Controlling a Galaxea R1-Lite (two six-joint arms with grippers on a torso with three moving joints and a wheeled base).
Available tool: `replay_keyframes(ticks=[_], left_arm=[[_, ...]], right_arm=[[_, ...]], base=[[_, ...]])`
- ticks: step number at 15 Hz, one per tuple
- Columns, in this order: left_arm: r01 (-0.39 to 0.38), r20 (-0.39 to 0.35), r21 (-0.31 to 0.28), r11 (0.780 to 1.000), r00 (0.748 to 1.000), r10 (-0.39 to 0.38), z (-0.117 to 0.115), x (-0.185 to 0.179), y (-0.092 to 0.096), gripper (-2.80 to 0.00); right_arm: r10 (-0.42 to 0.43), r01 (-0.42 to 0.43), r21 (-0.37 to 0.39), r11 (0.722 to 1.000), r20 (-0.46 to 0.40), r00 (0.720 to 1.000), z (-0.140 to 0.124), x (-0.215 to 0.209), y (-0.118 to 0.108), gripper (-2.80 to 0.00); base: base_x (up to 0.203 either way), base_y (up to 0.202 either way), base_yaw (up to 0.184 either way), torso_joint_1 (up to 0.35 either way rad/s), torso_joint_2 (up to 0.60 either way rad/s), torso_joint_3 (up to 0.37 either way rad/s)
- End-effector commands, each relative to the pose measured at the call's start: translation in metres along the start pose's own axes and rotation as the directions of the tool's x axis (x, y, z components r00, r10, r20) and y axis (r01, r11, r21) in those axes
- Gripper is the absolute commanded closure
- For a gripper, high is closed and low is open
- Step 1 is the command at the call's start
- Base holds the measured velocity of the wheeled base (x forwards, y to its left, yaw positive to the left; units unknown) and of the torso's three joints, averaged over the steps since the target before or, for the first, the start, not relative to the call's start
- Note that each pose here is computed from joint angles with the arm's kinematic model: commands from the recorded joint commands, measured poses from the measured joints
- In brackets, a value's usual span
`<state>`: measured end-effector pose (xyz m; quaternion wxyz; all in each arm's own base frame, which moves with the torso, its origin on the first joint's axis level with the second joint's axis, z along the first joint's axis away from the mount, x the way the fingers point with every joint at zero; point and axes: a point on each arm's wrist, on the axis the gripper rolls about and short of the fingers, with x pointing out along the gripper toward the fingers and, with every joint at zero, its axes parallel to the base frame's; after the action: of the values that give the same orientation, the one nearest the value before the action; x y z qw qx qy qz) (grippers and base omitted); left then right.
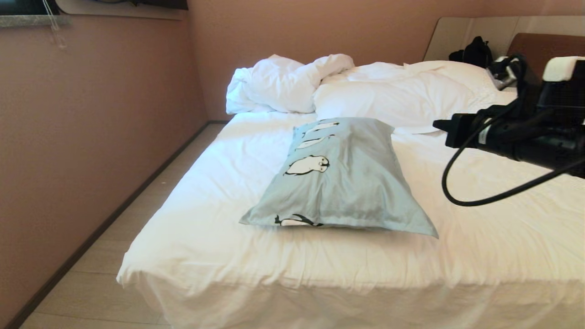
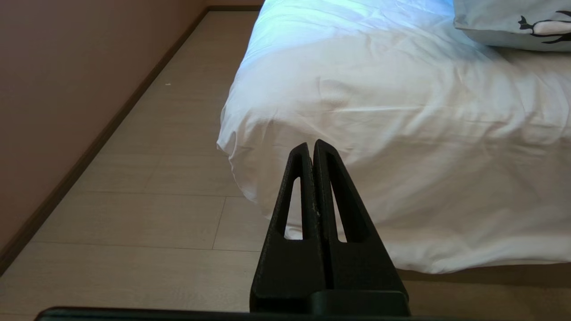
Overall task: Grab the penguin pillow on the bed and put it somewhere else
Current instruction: Pick up the pillow
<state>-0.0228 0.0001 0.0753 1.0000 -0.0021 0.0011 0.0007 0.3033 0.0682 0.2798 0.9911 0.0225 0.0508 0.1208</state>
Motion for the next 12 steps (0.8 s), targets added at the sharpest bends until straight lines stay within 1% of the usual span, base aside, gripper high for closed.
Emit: replay_keyframes(ticks=[1, 3, 5, 6, 8, 9, 10, 12], left_arm=[[0.000, -0.001, 0.000, 1.000, 1.000, 0.000, 0.000, 0.000, 0.000, 0.00], [0.000, -0.001, 0.000, 1.000, 1.000, 0.000, 0.000, 0.000, 0.000, 0.00], [-0.001, -0.001, 0.000, 1.000, 1.000, 0.001, 0.000, 0.000, 0.000, 0.00], [0.000, -0.001, 0.000, 1.000, 1.000, 0.000, 0.000, 0.000, 0.000, 0.00], [0.000, -0.001, 0.000, 1.000, 1.000, 0.000, 0.000, 0.000, 0.000, 0.00], [0.000, -0.001, 0.000, 1.000, 1.000, 0.000, 0.000, 0.000, 0.000, 0.00], [0.000, -0.001, 0.000, 1.000, 1.000, 0.000, 0.000, 0.000, 0.000, 0.00], [0.000, -0.001, 0.000, 1.000, 1.000, 0.000, 0.000, 0.000, 0.000, 0.00]], right_arm=[[-0.008, 0.010, 0.075, 0.997, -0.040, 0.999, -0.017, 0.040, 0.015, 0.00], [0.017, -0.011, 0.128, 0.992, -0.043, 0.999, -0.018, 0.045, 0.023, 0.00], [0.032, -0.025, 0.128, 0.991, -0.053, 0.998, -0.018, 0.045, 0.030, 0.00], [0.035, -0.026, 0.123, 0.992, -0.072, 0.997, -0.021, 0.045, 0.032, 0.00], [0.034, -0.022, 0.118, 0.993, -0.101, 0.994, -0.029, 0.048, 0.033, 0.00], [0.037, -0.025, 0.119, 0.993, -0.099, 0.994, -0.028, 0.046, 0.033, -2.80], [0.042, -0.030, 0.118, 0.993, -0.097, 0.994, -0.027, 0.043, 0.034, -2.80], [0.073, -0.061, 0.112, 0.992, -0.103, 0.992, -0.028, 0.035, 0.045, -2.80]], base=[[0.000, 0.000, 0.000, 0.000, 0.00, 0.000], [0.000, 0.000, 0.000, 0.000, 0.00, 0.000], [0.000, 0.000, 0.000, 0.000, 0.00, 0.000], [0.000, 0.000, 0.000, 0.000, 0.00, 0.000], [0.000, 0.000, 0.000, 0.000, 0.00, 0.000], [0.000, 0.000, 0.000, 0.000, 0.00, 0.000], [0.000, 0.000, 0.000, 0.000, 0.00, 0.000], [0.000, 0.000, 0.000, 0.000, 0.00, 0.000]])
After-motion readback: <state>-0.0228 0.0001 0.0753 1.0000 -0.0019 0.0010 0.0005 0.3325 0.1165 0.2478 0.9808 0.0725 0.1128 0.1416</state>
